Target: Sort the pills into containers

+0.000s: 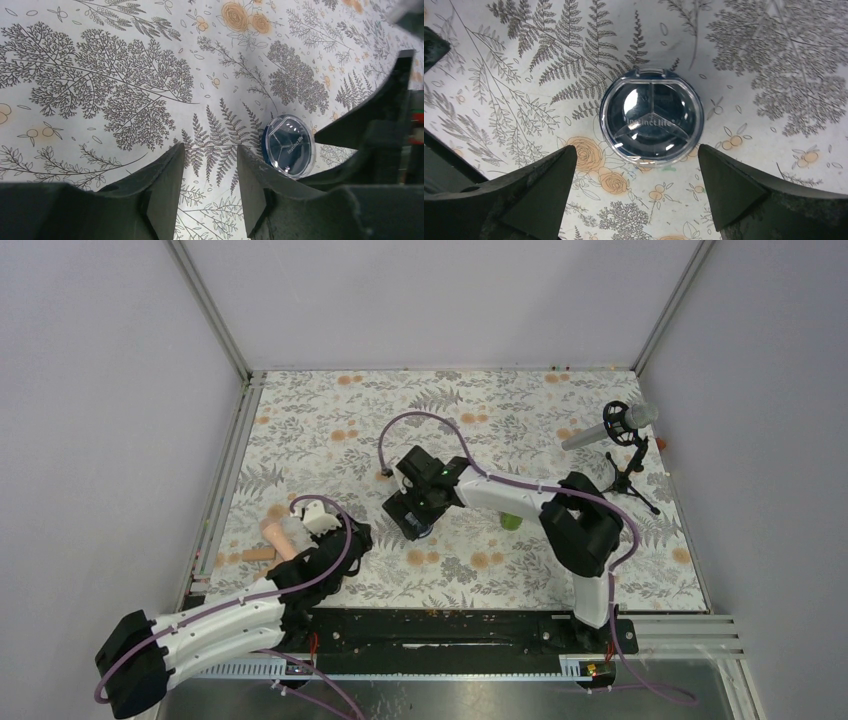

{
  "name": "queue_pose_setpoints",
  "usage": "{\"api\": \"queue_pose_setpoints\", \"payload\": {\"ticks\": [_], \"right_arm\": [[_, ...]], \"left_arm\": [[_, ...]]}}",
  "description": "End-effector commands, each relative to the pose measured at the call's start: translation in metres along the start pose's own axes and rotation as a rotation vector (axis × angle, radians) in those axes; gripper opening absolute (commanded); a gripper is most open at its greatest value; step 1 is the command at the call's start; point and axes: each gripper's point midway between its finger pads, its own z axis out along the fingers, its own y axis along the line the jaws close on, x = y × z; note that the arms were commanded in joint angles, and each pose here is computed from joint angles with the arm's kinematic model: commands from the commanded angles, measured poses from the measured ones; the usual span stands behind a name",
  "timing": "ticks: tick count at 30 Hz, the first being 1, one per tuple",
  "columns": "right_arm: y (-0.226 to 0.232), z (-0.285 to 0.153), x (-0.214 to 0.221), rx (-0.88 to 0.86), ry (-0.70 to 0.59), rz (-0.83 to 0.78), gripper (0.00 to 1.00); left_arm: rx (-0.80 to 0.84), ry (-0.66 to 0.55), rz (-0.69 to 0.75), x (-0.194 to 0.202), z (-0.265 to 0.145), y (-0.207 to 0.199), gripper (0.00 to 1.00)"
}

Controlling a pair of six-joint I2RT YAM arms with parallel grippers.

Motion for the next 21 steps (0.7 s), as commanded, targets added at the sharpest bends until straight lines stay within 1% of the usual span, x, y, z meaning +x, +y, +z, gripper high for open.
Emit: {"api": "queue_pose_setpoints", "payload": {"ticks": [1,6,8,11,14,19,21], "right_arm": [[0.002,0.008,-0.005,0.047,0.049,-0.124,1.0],[-0.01,0.022,-0.011,0.155,0.052,-0.111,0.99],[-0.018,0.024,-0.01,0.214,0.049,-0.076,0.99],[-0.027,0.024,-0.009,0.275,0.045,-0.039,0.95],[-0.03,0.02,-0.007,0.311,0.036,0.035,0.87],[-0.037,0.005,-0.004,0.419,0.029,0.25,0.69],[-0.039,0.001,-0.004,0.452,0.015,0.335,0.67]], "left_arm": [[0.009,-0.046,-0.004,-0.012,0.0,-0.004,0.44],[0.011,-0.057,0.006,-0.016,-0.001,-0.003,0.44],[0.013,-0.058,0.005,-0.015,-0.001,-0.002,0.44],[0.016,-0.058,0.003,-0.014,-0.001,-0.001,0.45],[0.019,-0.057,0.002,-0.013,-0.001,0.0,0.45],[0.02,-0.054,0.005,-0.011,0.001,-0.001,0.45],[0.025,-0.049,0.007,-0.01,0.001,-0.003,0.45]]}}
